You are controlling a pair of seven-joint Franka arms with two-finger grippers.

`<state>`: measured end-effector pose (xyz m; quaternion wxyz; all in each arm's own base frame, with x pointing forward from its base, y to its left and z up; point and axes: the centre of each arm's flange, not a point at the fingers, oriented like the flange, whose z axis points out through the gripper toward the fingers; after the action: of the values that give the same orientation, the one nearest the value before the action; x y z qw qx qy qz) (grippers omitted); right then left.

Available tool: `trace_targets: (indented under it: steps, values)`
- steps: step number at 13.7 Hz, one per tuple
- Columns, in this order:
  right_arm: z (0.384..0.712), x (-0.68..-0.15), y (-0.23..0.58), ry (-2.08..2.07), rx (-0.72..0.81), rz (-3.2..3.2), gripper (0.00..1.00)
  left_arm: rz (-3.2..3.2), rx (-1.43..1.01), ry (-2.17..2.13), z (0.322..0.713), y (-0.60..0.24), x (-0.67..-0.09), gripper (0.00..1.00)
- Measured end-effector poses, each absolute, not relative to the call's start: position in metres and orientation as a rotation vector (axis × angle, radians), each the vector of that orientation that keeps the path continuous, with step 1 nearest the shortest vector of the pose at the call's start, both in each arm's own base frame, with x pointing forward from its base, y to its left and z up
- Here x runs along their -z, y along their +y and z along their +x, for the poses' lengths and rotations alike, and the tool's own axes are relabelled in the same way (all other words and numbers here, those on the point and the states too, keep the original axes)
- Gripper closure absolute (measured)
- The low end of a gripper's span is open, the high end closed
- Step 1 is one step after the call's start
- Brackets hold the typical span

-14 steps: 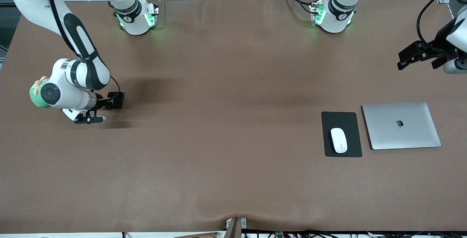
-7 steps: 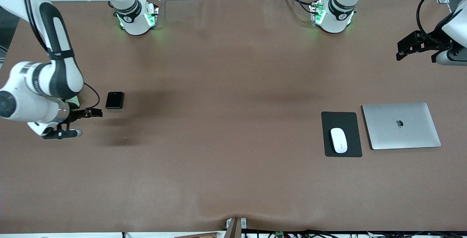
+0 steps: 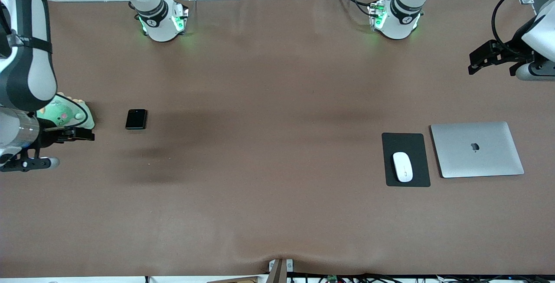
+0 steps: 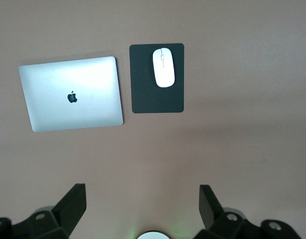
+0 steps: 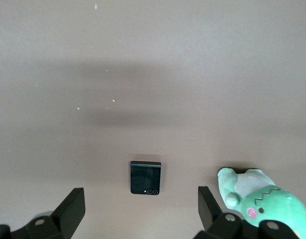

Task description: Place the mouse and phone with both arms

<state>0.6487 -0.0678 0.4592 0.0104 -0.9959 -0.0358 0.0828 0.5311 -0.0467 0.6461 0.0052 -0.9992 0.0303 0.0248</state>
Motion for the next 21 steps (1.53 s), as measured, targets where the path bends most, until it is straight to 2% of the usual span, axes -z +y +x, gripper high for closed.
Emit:
trace_targets:
  steps: [5,9,14,21]
  values:
    - [0.651,-0.521,-0.065,-0.038,-0.174,-3.126,0.00,-3.129,-0.084,0.103,0.531,-0.050,-0.644,0.00]
    - [0.618,-0.572,-0.060,-0.018,-0.238,-3.107,0.00,-3.127,-0.089,0.114,0.528,-0.057,-0.643,0.00]
    - [0.570,-0.636,-0.051,-0.039,-0.232,-3.095,0.00,-3.127,-0.089,0.113,0.527,-0.057,-0.643,0.00]
    - [0.519,-0.655,-0.051,-0.037,-0.231,-3.079,0.00,-3.125,-0.080,0.199,0.526,-0.047,-0.646,0.00]
